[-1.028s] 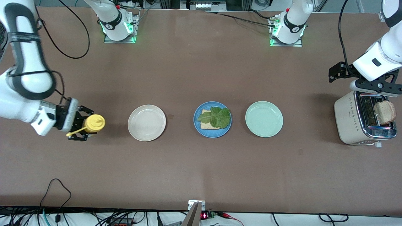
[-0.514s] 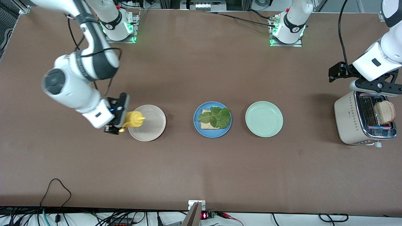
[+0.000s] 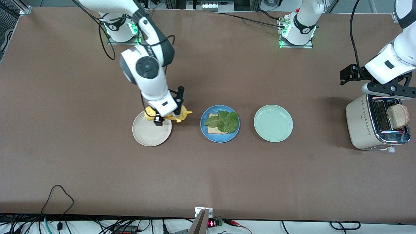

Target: Make sandwich in blue plate with both arms

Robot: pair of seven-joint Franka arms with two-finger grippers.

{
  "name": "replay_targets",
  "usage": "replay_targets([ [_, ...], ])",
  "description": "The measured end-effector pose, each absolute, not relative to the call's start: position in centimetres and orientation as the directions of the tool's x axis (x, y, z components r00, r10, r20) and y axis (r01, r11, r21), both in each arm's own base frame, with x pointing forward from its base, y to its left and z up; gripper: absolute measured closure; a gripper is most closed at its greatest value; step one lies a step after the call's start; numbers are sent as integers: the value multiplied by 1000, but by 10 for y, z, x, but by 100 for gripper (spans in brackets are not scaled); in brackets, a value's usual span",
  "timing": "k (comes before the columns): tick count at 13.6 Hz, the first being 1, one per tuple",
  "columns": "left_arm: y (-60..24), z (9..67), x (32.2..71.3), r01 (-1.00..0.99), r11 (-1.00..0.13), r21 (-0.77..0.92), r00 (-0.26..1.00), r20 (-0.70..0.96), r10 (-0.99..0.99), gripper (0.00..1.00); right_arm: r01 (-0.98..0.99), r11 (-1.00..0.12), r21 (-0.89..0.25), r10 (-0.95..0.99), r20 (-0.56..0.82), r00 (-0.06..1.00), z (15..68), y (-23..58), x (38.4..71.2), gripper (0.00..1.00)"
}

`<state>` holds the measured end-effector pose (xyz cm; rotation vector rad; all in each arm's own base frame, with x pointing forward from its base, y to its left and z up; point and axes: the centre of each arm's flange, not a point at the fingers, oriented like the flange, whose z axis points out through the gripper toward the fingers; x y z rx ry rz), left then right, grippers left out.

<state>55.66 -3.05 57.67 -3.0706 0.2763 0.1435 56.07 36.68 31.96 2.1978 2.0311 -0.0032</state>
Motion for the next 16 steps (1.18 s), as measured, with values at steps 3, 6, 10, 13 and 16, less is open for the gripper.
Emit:
replay_targets([
  [3,-30,577,557,-180,-982,-47,980,-98,-175,0,990,-59,127,983,-164,80,280,397,559,51],
  [6,-30,577,557,-180,-983,-47,980,-98,-175,0,987,-74,142,977,-188,101,252,421,556,51],
  [10,-30,577,557,-180,-983,-47,980,-98,-175,0,984,-86,154,973,-199,116,241,425,560,51],
  [13,-30,577,557,-180,-983,-47,980,-98,-175,0,974,-134,181,970,-177,166,258,415,574,51],
  [16,-26,575,557,-173,-984,-46,980,-106,-168,0,957,-215,195,963,-119,241,303,376,603,51],
])
